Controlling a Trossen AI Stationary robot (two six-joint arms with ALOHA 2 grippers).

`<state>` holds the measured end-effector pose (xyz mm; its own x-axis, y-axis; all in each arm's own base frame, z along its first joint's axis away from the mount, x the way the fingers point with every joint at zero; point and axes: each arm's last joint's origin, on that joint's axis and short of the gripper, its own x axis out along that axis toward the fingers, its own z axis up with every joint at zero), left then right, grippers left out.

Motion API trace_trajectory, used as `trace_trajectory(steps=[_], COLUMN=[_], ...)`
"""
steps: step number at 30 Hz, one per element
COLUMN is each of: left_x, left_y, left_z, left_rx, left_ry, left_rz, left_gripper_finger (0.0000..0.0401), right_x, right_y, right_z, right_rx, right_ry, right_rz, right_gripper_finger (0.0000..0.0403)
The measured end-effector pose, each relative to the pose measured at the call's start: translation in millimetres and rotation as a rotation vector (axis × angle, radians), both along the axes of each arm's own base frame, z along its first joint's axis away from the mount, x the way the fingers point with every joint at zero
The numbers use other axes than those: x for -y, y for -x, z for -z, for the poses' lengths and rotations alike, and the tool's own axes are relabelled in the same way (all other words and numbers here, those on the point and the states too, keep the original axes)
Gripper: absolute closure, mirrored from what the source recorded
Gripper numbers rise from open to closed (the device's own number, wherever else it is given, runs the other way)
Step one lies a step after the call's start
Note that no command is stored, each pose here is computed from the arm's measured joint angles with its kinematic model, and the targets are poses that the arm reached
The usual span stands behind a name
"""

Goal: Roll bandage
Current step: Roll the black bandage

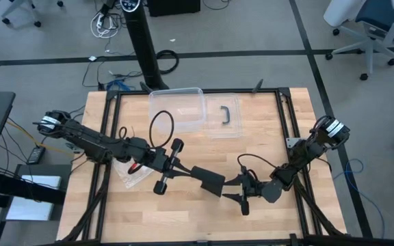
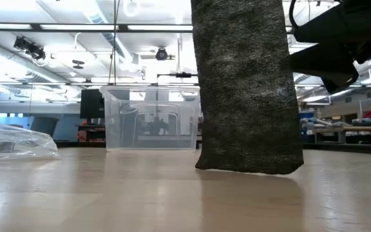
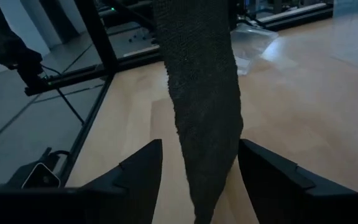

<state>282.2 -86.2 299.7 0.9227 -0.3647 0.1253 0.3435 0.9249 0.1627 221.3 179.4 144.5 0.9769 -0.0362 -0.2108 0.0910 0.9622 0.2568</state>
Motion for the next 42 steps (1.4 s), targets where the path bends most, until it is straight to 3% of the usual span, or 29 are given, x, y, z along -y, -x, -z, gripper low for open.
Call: trace_trajectory(steps=[6, 19, 27, 32, 42], left_x=[0.0, -2.2, -3.5, -10.2, -19.5], left_y=[0.0, -0.8, -1.3, -3.6, -6.3], left_z=[-0.1, 0.1, 0.7, 4.7, 9.0], left_rx=[0.003, 0.009, 0.01, -0.03, -0.074], left_ry=[-0.007, -0.024, -0.044, -0.058, -0.068], left_rz=[-0.002, -0.022, -0.055, -0.107, -0.169], left_gripper_finger=[0.0401, 0.0401, 0.0401, 0.0401, 0.0401], right_x=[9.1, 13.0, 15.8, 8.1, -9.9], right_y=[-5.7, -8.9, -11.3, -17.9, -35.1], right_z=[3.3, 4.9, 5.8, -3.0, -29.0], right_rx=[-0.028, -0.046, -0.062, -0.049, -0.012], right_ry=[0.011, 0.0, 0.004, -0.023, 0.031], right_rz=[0.041, 0.032, 0.011, -0.072, -0.202], right_gripper_finger=[0.0205, 0.028, 0.0393, 0.0399, 0.0401])
